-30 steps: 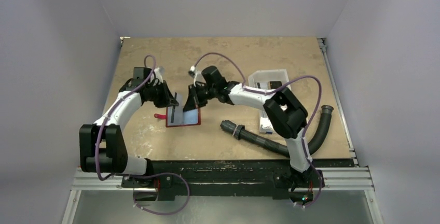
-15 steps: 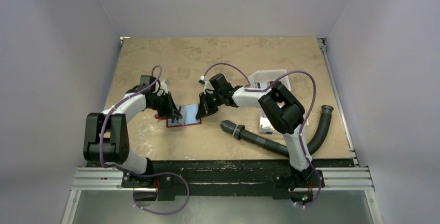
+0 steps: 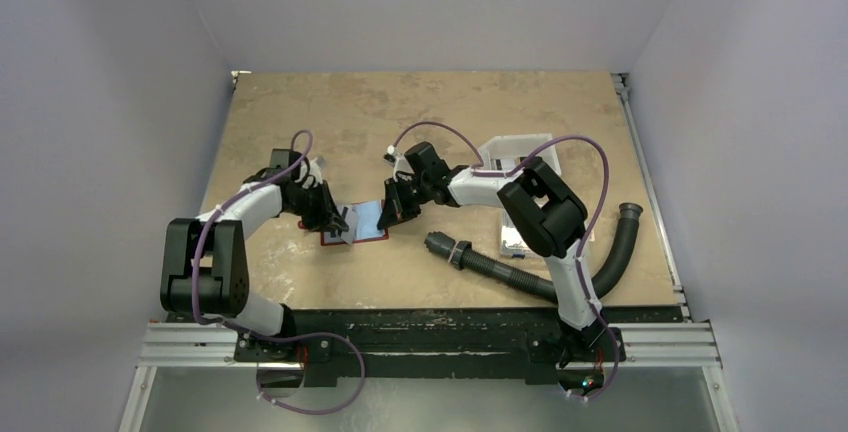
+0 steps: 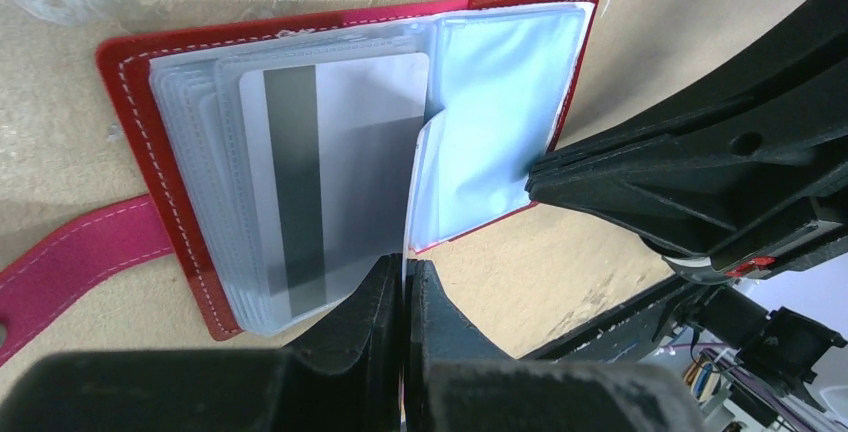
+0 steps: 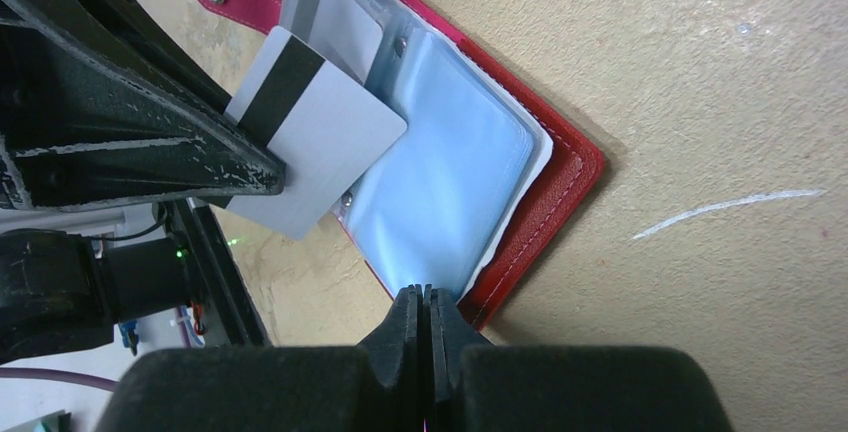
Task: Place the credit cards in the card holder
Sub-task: Insert the credit card into the card holder.
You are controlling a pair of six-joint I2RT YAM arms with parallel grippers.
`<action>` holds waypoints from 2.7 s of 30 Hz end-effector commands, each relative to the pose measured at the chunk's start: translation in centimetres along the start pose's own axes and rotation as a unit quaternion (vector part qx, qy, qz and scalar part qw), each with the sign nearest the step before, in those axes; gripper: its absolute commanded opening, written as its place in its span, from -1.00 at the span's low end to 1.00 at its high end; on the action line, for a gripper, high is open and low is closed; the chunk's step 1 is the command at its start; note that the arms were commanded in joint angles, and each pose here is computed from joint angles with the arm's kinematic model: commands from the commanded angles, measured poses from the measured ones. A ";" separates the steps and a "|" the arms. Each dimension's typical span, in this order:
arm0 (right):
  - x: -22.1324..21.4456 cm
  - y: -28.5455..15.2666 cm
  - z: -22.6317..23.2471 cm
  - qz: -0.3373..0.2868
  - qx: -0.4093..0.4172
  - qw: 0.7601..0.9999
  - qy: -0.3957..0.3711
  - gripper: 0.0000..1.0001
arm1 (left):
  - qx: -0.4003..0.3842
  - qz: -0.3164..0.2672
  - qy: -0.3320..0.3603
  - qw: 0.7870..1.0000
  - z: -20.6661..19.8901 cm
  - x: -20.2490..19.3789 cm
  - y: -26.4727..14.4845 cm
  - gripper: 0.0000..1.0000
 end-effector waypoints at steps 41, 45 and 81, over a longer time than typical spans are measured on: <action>1.2 -0.8 -5.0 0.008 -0.067 0.998 -0.008 -1.00 | -0.122 -0.056 0.053 0.989 -0.4 0.2 1.7 -1.00; 1.7 -1.0 -5.8 0.026 -0.067 0.997 -0.020 -1.00 | -0.144 -0.064 0.047 0.986 -0.7 0.3 1.9 -1.00; 1.2 -0.5 -6.9 0.044 -0.058 0.997 -0.018 -1.00 | -0.152 -0.166 -0.069 0.972 0.4 0.9 4.5 -1.00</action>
Point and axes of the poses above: each gripper's point midway between its finger pads, its own y axis out along the fingers, its own z axis along the line the jaws close on, x = y × z, the point moved 9 cm from there along -y, back along the fingers, and after that the axes turned 2 degrees about y, right-handed, at the moved point
